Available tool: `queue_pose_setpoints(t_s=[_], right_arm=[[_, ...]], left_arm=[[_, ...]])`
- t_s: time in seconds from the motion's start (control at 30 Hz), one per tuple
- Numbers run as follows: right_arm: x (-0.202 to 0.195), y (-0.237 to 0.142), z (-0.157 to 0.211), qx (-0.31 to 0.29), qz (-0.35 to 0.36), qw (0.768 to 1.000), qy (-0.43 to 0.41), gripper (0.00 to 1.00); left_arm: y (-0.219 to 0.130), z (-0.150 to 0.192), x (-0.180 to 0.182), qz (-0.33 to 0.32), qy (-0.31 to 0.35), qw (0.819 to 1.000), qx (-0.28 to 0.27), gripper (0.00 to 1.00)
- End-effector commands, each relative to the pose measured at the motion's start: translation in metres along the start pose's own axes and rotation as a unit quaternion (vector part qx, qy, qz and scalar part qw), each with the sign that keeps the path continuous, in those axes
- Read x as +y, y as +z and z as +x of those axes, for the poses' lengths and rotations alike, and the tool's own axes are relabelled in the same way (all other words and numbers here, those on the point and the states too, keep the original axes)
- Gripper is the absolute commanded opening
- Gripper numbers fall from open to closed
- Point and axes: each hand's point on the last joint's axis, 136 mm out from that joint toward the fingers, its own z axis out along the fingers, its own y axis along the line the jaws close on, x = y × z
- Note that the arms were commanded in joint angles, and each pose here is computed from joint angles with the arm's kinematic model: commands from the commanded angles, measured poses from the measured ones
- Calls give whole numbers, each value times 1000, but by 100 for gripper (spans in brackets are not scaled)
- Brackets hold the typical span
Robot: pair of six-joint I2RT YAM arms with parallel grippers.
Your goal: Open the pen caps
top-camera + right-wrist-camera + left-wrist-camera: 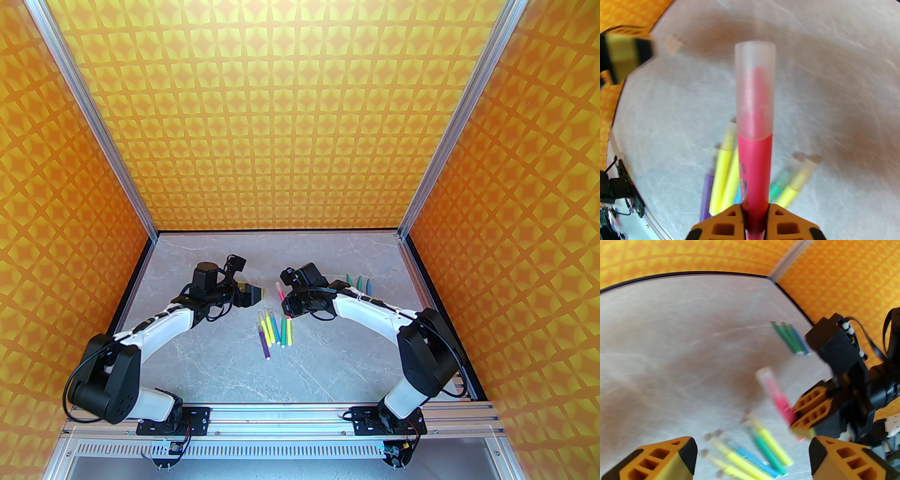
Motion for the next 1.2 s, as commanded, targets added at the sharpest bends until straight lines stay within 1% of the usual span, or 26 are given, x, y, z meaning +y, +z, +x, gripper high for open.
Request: queue_pose_setpoints(t_s=[0.0, 0.2, 0.43, 0.73, 1.0, 1.17], right_arm=[[25, -16, -22, -56, -56, 996, -43, 0], [37, -24, -23, -77, -87, 991, -64, 0], [43, -27, -22, -85, -102, 989, -70, 0], [49, -34, -22, -99, -111, 985, -84, 0], [48, -37, -20, -106, -105, 985, -86, 0], [47, -36, -17, -105, -105, 985, -86, 0]], left_arm=[[6, -18, -26, 68, -8, 998, -11, 79], [14, -22, -33, 91, -18, 996, -5, 75], [19, -26, -43, 114, -24, 993, -5, 69], [24, -26, -53, 134, -26, 991, 3, 54], [23, -25, -58, 143, -28, 989, 6, 37], [22, -26, -59, 144, -27, 989, 6, 31]])
